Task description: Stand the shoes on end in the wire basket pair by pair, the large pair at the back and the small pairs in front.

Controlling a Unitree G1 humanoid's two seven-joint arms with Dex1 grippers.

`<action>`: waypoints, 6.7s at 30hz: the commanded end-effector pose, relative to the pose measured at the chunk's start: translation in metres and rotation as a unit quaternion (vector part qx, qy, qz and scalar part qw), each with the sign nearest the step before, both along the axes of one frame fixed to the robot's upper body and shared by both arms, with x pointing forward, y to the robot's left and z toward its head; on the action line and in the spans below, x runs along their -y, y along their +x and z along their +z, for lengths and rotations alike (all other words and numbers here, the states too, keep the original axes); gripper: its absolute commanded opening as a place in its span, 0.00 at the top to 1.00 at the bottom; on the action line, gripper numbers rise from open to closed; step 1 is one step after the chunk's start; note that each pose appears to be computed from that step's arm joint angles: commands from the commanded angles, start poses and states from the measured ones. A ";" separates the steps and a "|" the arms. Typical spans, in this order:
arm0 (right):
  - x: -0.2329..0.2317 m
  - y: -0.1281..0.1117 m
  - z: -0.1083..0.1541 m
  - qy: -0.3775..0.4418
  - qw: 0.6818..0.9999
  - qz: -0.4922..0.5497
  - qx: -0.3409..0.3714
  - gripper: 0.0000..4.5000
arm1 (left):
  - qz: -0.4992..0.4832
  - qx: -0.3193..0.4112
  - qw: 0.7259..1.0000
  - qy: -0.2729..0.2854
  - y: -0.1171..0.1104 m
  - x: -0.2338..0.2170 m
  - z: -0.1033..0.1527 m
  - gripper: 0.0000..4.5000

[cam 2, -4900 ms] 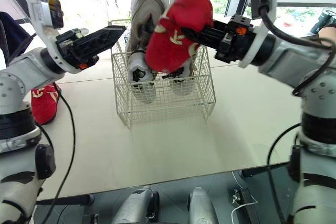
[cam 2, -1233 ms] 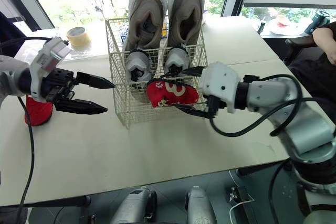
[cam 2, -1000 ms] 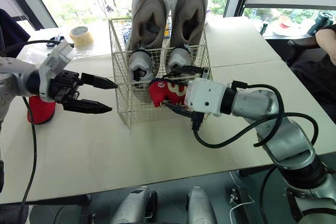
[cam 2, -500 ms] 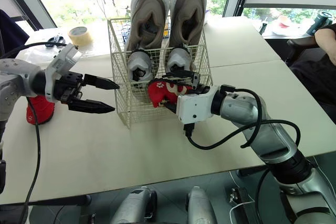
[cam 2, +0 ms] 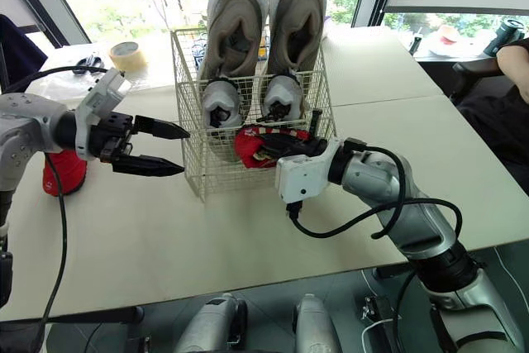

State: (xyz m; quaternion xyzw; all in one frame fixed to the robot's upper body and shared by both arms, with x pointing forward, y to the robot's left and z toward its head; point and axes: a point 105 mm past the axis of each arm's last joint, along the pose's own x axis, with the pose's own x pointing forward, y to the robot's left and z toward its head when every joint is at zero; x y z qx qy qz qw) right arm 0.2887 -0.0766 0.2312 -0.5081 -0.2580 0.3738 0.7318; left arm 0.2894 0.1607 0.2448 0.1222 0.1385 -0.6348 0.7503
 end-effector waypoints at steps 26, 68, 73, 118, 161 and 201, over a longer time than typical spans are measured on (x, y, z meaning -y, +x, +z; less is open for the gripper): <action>0.088 -0.009 -0.012 0.381 0.880 -0.285 -0.020 0.99 | -0.013 0.057 0.998 0.005 0.022 0.012 0.010 0.00; 0.074 -0.070 0.070 0.139 0.918 0.048 -0.369 0.01 | 0.327 0.129 0.933 -0.072 0.059 -0.067 0.044 0.00; 0.048 -0.072 0.109 0.122 0.898 0.164 -0.389 0.01 | 0.549 0.131 0.825 -0.028 0.082 -0.145 0.042 0.00; 0.036 -0.074 0.111 0.151 0.896 0.168 -0.382 0.01 | 0.710 -0.068 0.688 0.135 0.032 -0.295 -0.073 0.00; 0.046 -0.022 0.096 0.153 0.897 0.145 -0.389 0.00 | 0.369 0.189 0.887 -0.205 0.019 -0.022 0.098 0.99; 0.056 0.026 0.050 0.106 0.905 0.089 -0.403 0.00 | 0.277 0.441 0.744 -0.418 -0.035 0.054 0.062 0.99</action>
